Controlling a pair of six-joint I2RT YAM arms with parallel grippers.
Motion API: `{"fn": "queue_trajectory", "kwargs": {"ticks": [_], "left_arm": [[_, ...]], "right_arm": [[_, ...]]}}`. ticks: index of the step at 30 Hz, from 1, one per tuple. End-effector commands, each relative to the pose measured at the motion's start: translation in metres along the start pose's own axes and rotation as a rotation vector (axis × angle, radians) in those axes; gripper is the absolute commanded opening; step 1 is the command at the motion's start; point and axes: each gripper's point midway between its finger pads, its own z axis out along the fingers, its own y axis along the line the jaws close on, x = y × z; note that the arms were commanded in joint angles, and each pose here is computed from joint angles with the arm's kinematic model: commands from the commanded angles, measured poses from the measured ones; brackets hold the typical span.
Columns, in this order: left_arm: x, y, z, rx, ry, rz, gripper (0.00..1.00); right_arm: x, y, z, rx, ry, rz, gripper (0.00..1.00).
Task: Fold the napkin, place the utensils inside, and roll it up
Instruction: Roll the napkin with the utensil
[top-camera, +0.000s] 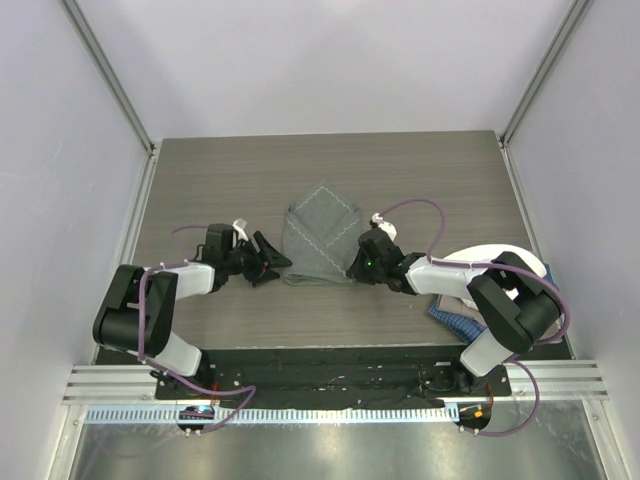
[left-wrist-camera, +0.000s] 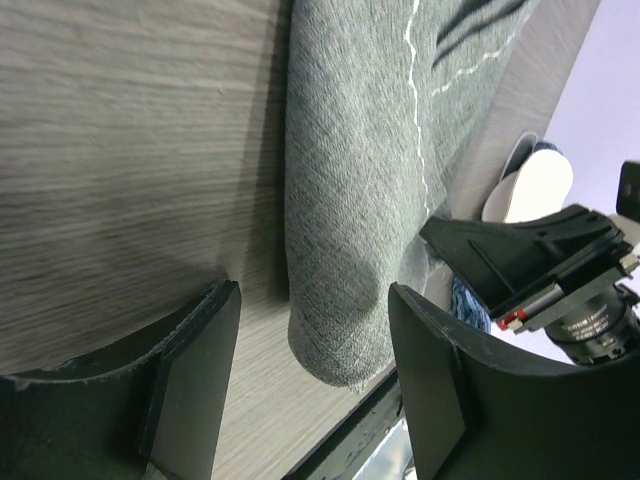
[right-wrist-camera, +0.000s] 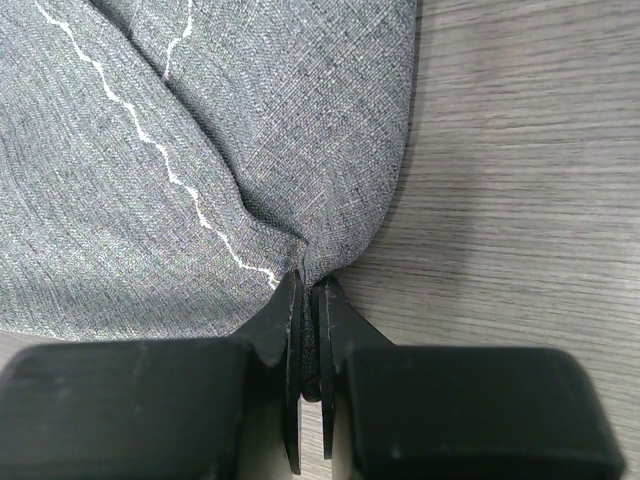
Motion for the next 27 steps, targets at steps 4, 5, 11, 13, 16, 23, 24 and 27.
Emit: {"fn": "queue_trajectory", "kwargs": {"ticks": [4,5,11,13,16,23,24,27], "left_arm": [[0.017,-0.004,-0.002,0.029,0.041,0.035,0.69],[0.017,-0.005,-0.002,0.033,0.041,0.042,0.69],[0.023,-0.007,0.002,0.034,0.077,0.055,0.65],[0.025,-0.006,0.003,0.033,0.087,0.053,0.62],[0.027,-0.005,0.005,0.029,0.096,0.052,0.54],[0.022,-0.011,0.009,0.043,0.093,0.066,0.34],[0.022,-0.012,0.009,0.045,0.096,0.065,0.34],[0.022,-0.015,0.009,0.054,0.103,0.063,0.30]], "right_arm": [[0.016,-0.038,0.000,0.148,0.024,-0.012,0.01],[0.016,-0.040,0.000,0.154,0.022,-0.013,0.01],[0.015,-0.043,-0.002,0.168,0.016,-0.015,0.01],[0.014,-0.043,-0.002,0.171,0.010,-0.015,0.01],[0.013,-0.043,-0.002,0.176,0.006,-0.015,0.03],[0.009,-0.043,-0.005,0.174,-0.007,-0.025,0.19],[0.008,-0.042,-0.006,0.170,-0.010,-0.027,0.22],[0.005,-0.041,-0.008,0.169,-0.022,-0.038,0.38]]}}
